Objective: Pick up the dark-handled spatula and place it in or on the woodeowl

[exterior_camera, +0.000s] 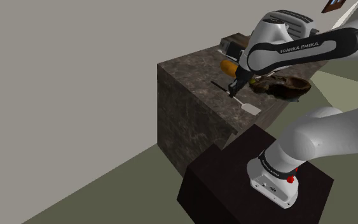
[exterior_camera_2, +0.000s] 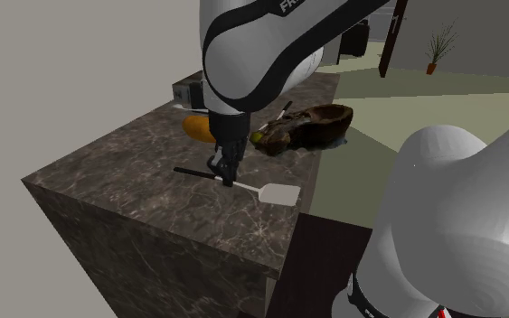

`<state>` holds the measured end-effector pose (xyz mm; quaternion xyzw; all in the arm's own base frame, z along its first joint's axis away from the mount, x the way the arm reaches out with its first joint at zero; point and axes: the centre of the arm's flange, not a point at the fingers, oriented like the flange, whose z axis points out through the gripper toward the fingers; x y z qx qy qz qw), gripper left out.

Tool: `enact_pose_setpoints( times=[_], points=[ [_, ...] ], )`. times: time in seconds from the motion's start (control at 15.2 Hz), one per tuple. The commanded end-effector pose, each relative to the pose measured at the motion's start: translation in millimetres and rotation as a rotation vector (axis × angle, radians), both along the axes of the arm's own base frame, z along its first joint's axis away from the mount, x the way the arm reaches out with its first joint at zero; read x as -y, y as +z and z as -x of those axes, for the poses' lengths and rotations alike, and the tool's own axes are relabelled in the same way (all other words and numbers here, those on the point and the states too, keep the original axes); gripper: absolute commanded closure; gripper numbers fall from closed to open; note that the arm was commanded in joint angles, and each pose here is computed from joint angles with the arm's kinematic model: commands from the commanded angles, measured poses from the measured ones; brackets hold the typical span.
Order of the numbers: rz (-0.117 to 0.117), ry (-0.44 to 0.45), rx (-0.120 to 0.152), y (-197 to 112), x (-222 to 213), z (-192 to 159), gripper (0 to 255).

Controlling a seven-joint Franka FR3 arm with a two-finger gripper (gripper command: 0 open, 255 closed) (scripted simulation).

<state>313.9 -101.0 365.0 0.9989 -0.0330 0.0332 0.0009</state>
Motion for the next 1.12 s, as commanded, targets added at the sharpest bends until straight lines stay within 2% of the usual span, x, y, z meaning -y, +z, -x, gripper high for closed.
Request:
enact_pose_setpoints(
  times=[0.0, 0.26, 1.06],
  points=[
    [0.0, 0.0, 0.0, 0.0, 0.0, 0.0, 255],
    [0.0, 0.0, 0.0, 0.0, 0.0, 0.0, 255],
    [0.0, 0.0, 0.0, 63.3, 0.0, 0.0, 255]
  ],
)
